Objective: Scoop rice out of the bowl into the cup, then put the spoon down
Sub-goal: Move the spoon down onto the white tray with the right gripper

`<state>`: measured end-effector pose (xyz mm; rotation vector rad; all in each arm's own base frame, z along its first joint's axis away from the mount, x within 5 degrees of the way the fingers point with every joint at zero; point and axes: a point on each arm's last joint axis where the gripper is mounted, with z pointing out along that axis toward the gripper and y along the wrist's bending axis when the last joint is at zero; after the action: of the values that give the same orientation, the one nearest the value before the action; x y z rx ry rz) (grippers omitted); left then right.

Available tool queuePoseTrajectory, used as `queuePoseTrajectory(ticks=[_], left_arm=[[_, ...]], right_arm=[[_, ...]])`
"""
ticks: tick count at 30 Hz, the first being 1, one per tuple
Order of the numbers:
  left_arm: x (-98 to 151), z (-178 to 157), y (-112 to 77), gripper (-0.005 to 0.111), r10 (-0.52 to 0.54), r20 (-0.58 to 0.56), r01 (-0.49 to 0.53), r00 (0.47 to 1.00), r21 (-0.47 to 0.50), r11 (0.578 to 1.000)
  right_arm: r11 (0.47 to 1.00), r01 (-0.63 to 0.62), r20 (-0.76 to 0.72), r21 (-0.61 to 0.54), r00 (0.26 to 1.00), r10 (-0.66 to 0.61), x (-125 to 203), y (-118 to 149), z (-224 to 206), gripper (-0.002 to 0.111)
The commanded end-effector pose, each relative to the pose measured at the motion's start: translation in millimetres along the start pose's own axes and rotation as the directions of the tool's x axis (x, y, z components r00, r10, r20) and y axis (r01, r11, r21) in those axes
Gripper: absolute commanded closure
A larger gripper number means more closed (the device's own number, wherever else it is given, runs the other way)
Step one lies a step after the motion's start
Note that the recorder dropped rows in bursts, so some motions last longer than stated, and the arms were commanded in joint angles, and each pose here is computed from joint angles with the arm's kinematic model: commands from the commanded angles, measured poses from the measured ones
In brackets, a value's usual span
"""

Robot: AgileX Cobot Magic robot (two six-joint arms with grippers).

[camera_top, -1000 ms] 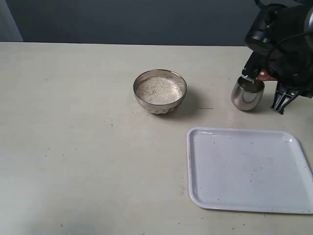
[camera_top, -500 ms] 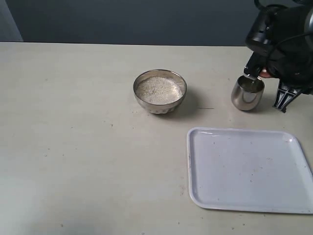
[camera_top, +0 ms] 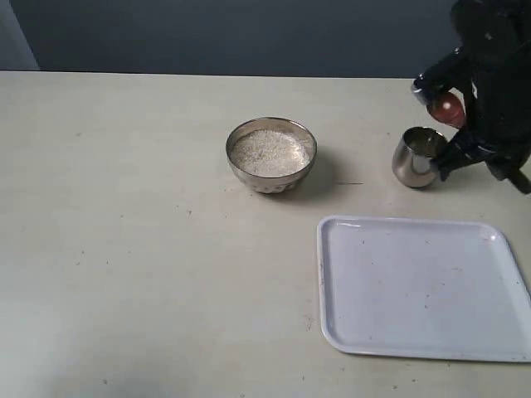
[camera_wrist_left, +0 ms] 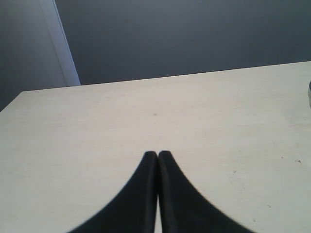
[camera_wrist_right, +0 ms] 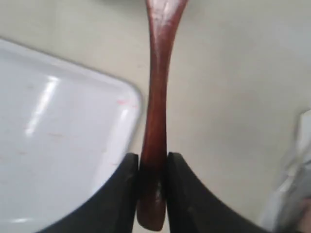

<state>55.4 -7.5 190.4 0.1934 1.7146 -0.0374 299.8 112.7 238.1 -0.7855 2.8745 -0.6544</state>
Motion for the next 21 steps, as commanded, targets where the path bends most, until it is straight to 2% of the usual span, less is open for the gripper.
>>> queuePoseTrajectory(ticks=[1,4,8,14,17,21], left_arm=[[-1.7,-0.7,-0.3,0.106,-0.007,0.01,0.007,1.0,0.008,1.0],[-1.7,-0.7,-0.3,0.106,-0.007,0.01,0.007,1.0,0.008,1.0],[-1.7,-0.7,-0.3,0.106,-0.007,0.01,0.007,1.0,0.008,1.0],[-1.7,-0.7,-0.3,0.106,-0.007,0.01,0.007,1.0,0.008,1.0],[-1.7,-0.7,-0.3,0.106,-0.007,0.01,0.007,1.0,0.008,1.0],[-1.7,-0.7,-0.3,0.106,-0.007,0.01,0.007,1.0,0.008,1.0]], right_arm=[[0.964,-0.11,-0.006,-0.243,0.994,0.112,19.1,15.4,-17.8,0.109],[0.914,-0.199,-0.075,-0.355,0.98,0.184,39.8,28.9,-18.1,0.109],[0.846,-0.326,-0.068,-0.421,0.942,0.329,63.8,43.9,-3.1,0.109],[0.817,-0.36,-0.111,-0.45,0.93,0.349,84.4,61.8,23.0,0.109],[0.79,-0.387,-0.13,-0.475,0.919,0.372,86.3,68.5,30.0,0.109],[0.786,-0.398,-0.162,-0.473,0.916,0.367,84.6,73.4,38.4,0.109]])
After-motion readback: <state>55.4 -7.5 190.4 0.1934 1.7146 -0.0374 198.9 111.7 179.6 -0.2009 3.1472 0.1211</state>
